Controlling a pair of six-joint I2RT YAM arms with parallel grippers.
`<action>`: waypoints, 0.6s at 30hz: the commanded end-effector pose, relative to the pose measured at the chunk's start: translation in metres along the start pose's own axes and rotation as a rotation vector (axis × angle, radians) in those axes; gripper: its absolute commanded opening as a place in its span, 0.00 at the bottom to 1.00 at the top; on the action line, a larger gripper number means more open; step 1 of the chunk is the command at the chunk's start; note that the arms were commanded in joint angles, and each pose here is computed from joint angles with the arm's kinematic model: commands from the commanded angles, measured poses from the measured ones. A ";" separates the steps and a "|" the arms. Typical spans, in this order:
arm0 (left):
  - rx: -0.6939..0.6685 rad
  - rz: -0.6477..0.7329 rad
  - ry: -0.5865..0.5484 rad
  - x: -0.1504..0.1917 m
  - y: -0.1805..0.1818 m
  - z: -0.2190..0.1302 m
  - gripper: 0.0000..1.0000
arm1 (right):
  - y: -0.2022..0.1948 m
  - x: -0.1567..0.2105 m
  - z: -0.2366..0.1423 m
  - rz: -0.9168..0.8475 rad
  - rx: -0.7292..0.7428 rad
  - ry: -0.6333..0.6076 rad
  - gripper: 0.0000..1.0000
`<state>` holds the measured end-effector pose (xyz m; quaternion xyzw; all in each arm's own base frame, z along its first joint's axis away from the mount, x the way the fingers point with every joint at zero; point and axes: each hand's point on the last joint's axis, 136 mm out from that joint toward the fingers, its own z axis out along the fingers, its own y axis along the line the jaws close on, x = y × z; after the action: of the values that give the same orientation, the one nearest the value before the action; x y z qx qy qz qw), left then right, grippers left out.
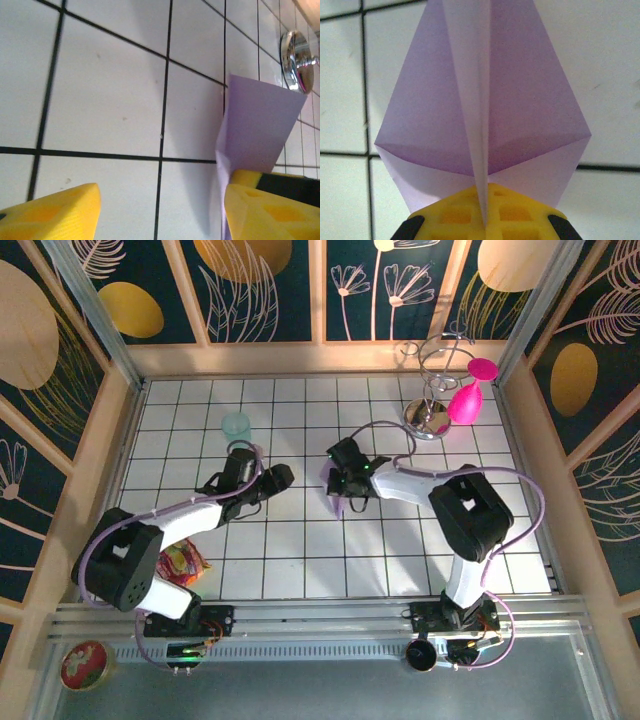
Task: Fold a paper plane with a square sheet of paper (pick it up from the middle)
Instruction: Move the paper plane to the top-center of the table.
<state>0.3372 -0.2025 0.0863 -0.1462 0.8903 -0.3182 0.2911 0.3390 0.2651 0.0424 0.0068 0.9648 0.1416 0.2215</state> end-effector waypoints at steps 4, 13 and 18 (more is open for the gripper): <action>-0.089 0.015 -0.063 -0.010 0.019 -0.013 0.77 | -0.019 -0.066 -0.008 -0.092 -0.020 -0.086 0.04; -0.094 0.026 -0.073 -0.011 0.021 -0.014 0.85 | -0.025 -0.099 0.025 -0.183 -0.038 -0.005 0.04; -0.090 0.026 -0.064 -0.008 0.022 -0.012 0.86 | -0.033 -0.105 0.039 -0.170 0.015 0.008 0.07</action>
<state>0.3371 -0.1815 0.0869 -0.1584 0.8935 -0.2777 0.3153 0.4503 0.2406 0.0488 -0.0641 0.9589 0.1341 0.2417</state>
